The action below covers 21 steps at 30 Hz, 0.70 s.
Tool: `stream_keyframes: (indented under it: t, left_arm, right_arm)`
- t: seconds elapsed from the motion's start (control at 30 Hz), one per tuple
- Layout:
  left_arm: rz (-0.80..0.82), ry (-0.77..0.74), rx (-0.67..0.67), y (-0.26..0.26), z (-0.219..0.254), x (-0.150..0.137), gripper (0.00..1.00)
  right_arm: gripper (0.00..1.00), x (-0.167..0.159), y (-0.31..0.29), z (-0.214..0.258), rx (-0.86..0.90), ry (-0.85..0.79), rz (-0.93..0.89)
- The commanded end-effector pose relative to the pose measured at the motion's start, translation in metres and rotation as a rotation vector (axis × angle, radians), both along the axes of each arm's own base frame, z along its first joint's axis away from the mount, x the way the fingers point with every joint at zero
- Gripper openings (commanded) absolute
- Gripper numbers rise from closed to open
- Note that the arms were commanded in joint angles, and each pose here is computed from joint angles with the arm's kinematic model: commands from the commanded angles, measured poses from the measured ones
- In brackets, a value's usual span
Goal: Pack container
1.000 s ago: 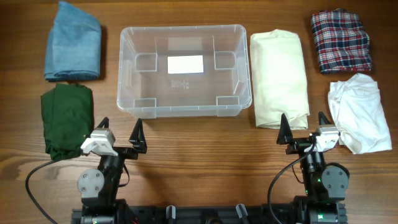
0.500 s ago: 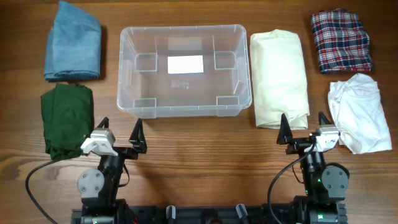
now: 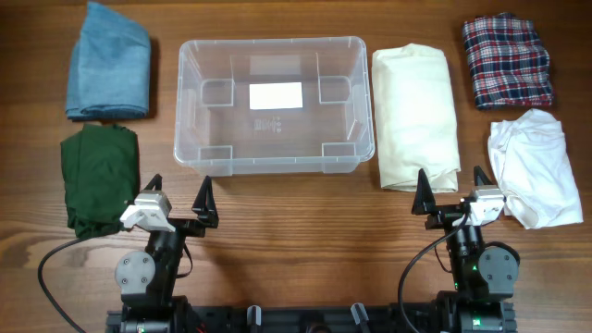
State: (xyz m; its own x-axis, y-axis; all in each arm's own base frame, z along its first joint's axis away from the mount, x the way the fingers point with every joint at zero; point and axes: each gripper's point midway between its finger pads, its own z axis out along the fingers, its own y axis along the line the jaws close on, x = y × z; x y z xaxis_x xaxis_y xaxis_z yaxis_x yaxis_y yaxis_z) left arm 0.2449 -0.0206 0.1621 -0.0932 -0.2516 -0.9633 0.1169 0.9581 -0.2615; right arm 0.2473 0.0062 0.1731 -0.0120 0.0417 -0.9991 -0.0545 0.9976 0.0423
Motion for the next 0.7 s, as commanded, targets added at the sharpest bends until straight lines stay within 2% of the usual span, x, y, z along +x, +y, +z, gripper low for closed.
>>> stream_keyframes:
  t: [0.0,0.43,0.53,0.67]
  left_arm:
    - [0.016,0.004,-0.004,0.003,-0.003,0.000,1.00]
    - [0.016,0.004,-0.004,0.003,-0.003,0.000,1.00]
    - [0.016,0.004,-0.004,0.003,-0.003,0.000,1.00]
    - [0.016,0.004,-0.004,0.003,-0.003,0.000,1.00]
  right_arm:
    - [1.00,0.000,0.002,0.001,0.014,-0.005,0.011]
    - [0.99,0.000,0.002,0.001,0.012,-0.005,0.011]
    - [1.00,0.000,-0.011,0.005,-0.046,-0.023,-0.061]
    - [1.00,0.000,-0.004,0.013,-0.044,-0.056,-0.021]
